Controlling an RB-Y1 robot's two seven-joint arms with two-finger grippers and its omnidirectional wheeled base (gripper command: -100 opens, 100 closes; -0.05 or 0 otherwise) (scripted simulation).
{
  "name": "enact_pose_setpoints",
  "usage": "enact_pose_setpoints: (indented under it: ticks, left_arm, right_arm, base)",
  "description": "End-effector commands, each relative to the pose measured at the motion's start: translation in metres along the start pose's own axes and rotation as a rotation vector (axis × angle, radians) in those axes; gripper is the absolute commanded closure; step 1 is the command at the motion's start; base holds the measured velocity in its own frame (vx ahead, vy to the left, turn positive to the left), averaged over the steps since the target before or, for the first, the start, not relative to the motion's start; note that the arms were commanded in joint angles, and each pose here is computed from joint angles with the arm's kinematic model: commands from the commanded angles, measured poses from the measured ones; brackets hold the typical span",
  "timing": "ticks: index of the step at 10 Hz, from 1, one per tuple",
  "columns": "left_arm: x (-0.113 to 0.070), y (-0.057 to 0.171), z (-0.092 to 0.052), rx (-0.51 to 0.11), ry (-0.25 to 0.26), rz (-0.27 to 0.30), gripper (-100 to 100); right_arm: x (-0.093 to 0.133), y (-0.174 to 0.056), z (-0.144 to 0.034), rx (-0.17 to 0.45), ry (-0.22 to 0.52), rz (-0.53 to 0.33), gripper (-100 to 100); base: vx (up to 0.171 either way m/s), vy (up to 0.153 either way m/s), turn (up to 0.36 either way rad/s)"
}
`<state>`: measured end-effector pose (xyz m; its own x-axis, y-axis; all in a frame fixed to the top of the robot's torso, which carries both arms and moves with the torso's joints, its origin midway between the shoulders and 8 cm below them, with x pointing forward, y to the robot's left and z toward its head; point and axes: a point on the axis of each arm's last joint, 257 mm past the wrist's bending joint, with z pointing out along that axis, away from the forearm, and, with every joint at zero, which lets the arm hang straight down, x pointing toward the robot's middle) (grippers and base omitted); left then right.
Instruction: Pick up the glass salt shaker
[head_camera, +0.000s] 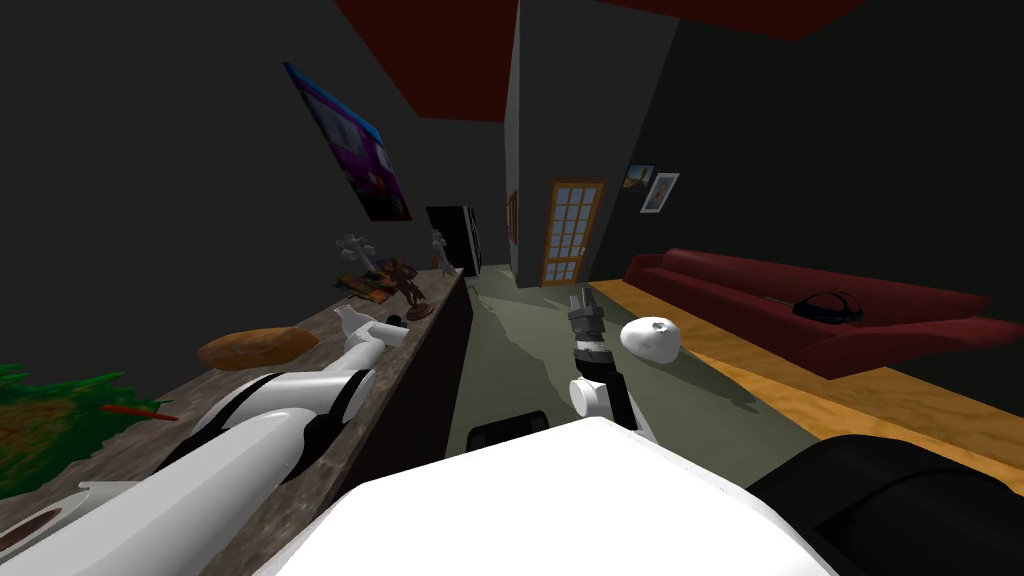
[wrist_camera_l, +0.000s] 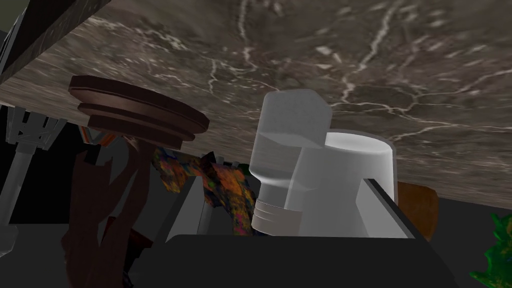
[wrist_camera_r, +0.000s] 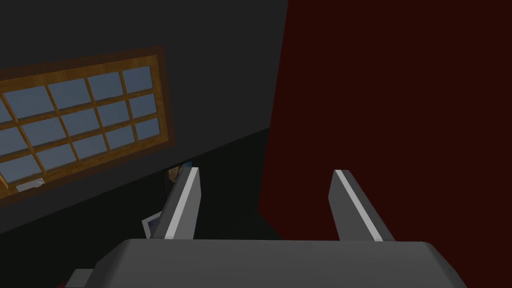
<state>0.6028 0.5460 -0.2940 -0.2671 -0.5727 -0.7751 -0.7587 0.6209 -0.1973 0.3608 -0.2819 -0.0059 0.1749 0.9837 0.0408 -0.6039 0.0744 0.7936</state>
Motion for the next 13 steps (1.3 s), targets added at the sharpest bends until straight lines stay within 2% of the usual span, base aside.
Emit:
enact_pose_setpoints:
  ticks: [1,4,5,9,10,11,13]
  left_arm:
    - [0.009,0.01,0.005,0.003,-0.001,0.003,-100]
    - [0.009,0.01,0.004,0.0,0.0,0.005,-100]
    - [0.009,0.01,0.005,0.003,-0.001,0.004,100]
    - [0.002,0.006,0.004,0.012,-0.01,0.0,100]
    - [0.003,0.006,0.004,0.011,-0.01,0.0,0]
    - [0.002,0.002,0.001,0.001,0.0,0.001,100]
    - [0.0,0.0,0.0,0.0,0.0,0.0,100]
  right_arm:
    - [0.0,0.0,0.0,0.0,0.0,0.0,0]
    - [0.0,0.0,0.0,0.0,0.0,0.0,0]
    - [0.0,0.0,0.0,0.0,0.0,0.0,0]
    - [0.0,0.0,0.0,0.0,0.0,0.0,0]
    - [0.0,0.0,0.0,0.0,0.0,0.0,0]
    - [0.0,0.0,0.0,0.0,0.0,0.0,0]
    - [0.0,0.0,0.0,0.0,0.0,0.0,0]
  base:
    - [0.102,0.032,0.022]
    - [0.068,0.022,0.003]
    - [0.0,0.0,0.0]
    - [0.002,0.001,0.001]
    - [0.0,0.0,0.0]
    - [-0.083,-0.023,-0.023]
    - [-0.122,-0.034,-0.013]
